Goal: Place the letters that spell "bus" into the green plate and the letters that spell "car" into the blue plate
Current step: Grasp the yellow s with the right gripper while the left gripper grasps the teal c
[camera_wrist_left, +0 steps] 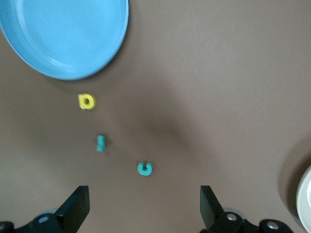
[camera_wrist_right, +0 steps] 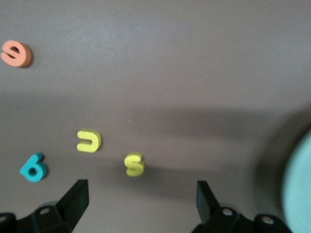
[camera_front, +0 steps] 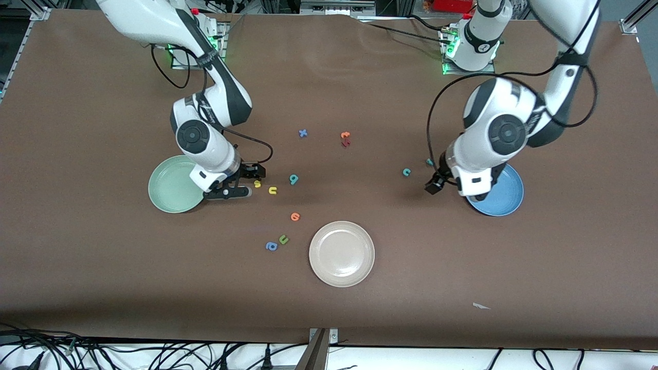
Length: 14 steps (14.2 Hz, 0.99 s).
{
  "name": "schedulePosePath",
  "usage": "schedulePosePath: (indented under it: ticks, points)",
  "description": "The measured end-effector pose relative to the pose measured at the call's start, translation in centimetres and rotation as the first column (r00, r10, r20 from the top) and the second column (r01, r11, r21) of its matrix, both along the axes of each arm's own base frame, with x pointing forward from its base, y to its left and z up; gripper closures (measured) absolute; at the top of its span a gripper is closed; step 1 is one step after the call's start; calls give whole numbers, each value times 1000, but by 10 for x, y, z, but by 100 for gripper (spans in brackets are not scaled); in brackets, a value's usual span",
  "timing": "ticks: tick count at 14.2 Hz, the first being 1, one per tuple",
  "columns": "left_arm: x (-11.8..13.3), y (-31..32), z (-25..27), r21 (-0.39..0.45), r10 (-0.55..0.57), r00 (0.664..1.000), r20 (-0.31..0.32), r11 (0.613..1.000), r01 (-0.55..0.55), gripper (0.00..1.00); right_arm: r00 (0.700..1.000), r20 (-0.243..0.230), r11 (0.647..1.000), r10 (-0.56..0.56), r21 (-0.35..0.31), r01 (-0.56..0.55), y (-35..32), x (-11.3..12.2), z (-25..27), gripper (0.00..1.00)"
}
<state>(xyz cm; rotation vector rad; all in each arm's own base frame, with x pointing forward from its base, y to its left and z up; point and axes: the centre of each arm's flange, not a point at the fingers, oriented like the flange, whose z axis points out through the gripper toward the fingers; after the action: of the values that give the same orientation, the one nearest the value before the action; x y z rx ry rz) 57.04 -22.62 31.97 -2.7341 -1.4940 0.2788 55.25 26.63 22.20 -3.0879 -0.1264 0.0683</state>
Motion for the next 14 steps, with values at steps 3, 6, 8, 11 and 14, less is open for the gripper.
schedulePosePath:
  ticks: [3,6,8,11,14]
  points:
    - [-15,-20,-41,-20,47,997,55,999,-46,0,999,10,999,34,-5,-34,13,-6,-21,26]
    - [-37,-22,-72,-29,47,995,87,999,-45,0,998,15,998,56,-22,-56,12,-6,-26,44]
    - [-51,-18,-90,-27,48,995,90,999,-46,0,998,15,998,59,-25,-59,12,-7,-31,45]
    - [-67,-25,-103,-10,65,995,74,998,-64,2,998,17,998,59,-23,-59,12,-7,-41,46]
    - [-77,-37,-115,26,56,996,67,998,-57,6,998,27,998,64,-19,-63,14,-8,-47,50]
